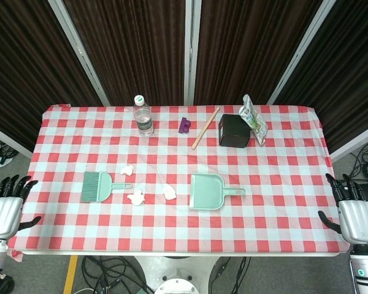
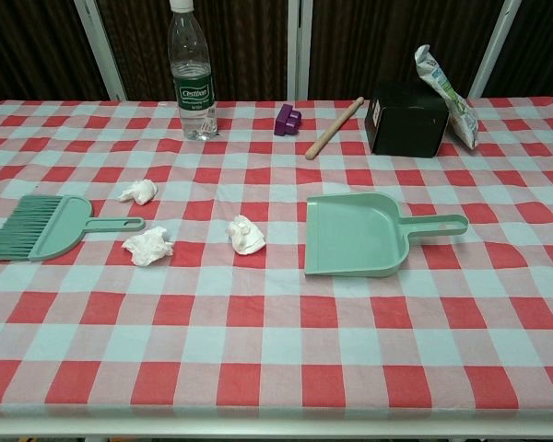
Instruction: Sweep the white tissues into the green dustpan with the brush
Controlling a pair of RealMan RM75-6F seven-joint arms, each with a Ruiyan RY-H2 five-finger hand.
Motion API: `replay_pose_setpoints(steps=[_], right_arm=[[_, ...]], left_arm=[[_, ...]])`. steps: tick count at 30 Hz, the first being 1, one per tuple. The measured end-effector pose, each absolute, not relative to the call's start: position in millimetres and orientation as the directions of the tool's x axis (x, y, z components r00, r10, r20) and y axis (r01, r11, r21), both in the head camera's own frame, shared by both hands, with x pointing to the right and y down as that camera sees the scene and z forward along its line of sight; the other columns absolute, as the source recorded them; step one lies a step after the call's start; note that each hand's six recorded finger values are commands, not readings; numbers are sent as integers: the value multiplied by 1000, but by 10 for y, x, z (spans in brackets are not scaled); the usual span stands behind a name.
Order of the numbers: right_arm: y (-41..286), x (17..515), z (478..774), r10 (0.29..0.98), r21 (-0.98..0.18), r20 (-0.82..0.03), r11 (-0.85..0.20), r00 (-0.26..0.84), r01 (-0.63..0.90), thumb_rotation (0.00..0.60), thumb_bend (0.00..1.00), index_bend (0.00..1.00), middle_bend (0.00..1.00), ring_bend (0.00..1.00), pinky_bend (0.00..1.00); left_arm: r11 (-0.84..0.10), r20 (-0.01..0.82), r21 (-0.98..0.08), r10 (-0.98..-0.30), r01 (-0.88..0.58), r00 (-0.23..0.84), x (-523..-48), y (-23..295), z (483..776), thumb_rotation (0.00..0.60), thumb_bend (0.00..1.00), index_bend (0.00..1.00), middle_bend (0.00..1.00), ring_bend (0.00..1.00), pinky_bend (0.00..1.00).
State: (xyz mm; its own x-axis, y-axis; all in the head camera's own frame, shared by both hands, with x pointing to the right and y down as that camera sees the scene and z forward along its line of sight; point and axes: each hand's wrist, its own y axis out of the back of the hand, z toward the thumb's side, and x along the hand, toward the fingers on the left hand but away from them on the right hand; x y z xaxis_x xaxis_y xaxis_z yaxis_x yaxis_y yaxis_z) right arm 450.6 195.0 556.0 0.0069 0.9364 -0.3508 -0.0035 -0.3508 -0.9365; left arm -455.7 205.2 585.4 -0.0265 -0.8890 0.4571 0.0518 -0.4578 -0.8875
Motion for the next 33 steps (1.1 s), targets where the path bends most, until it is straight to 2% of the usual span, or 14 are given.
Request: replay_pose_setpoints(steps=[8, 18, 21, 25, 29, 33], right_arm=[[1946, 4500, 5534, 939, -939, -344, -344, 5, 12, 600, 148, 0, 200, 38, 145], [1935, 4507, 5448, 946, -945, -324, -324, 11, 30, 600, 149, 0, 200, 38, 149], [1913, 4506, 5398, 952, -952, -306, -307, 16, 25, 600, 149, 0, 200, 38, 150], [1888, 4503, 5351, 957, -956, -291, -291, 21, 23, 600, 149, 0, 200, 38, 153], [1886, 4528, 5343, 956, -956, -294, -294, 14, 21, 600, 149, 0, 200, 38, 154], [1882, 4545, 5333, 956, -955, -294, -295, 11, 20, 600, 150, 0, 200, 38, 155]], left_arm=[[-391, 390, -920, -920, 33, -26, -4532, 2065, 5838, 600, 76, 173, 103, 42, 74], [-382, 382, -924, -924, -2, -25, -4475, 2091, 5883, 600, 73, 185, 103, 42, 78], [-373, 373, -927, -928, -20, -4, -4406, 2021, 5908, 600, 73, 202, 103, 43, 113], [-359, 357, -932, -933, -57, 48, -4244, 1836, 5968, 600, 75, 246, 147, 95, 264], [-368, 359, -927, -926, -71, 116, -4036, 1640, 6090, 600, 88, 306, 234, 252, 536], [-410, 391, -909, -901, -73, 189, -3799, 1469, 6278, 600, 135, 379, 353, 442, 743]])
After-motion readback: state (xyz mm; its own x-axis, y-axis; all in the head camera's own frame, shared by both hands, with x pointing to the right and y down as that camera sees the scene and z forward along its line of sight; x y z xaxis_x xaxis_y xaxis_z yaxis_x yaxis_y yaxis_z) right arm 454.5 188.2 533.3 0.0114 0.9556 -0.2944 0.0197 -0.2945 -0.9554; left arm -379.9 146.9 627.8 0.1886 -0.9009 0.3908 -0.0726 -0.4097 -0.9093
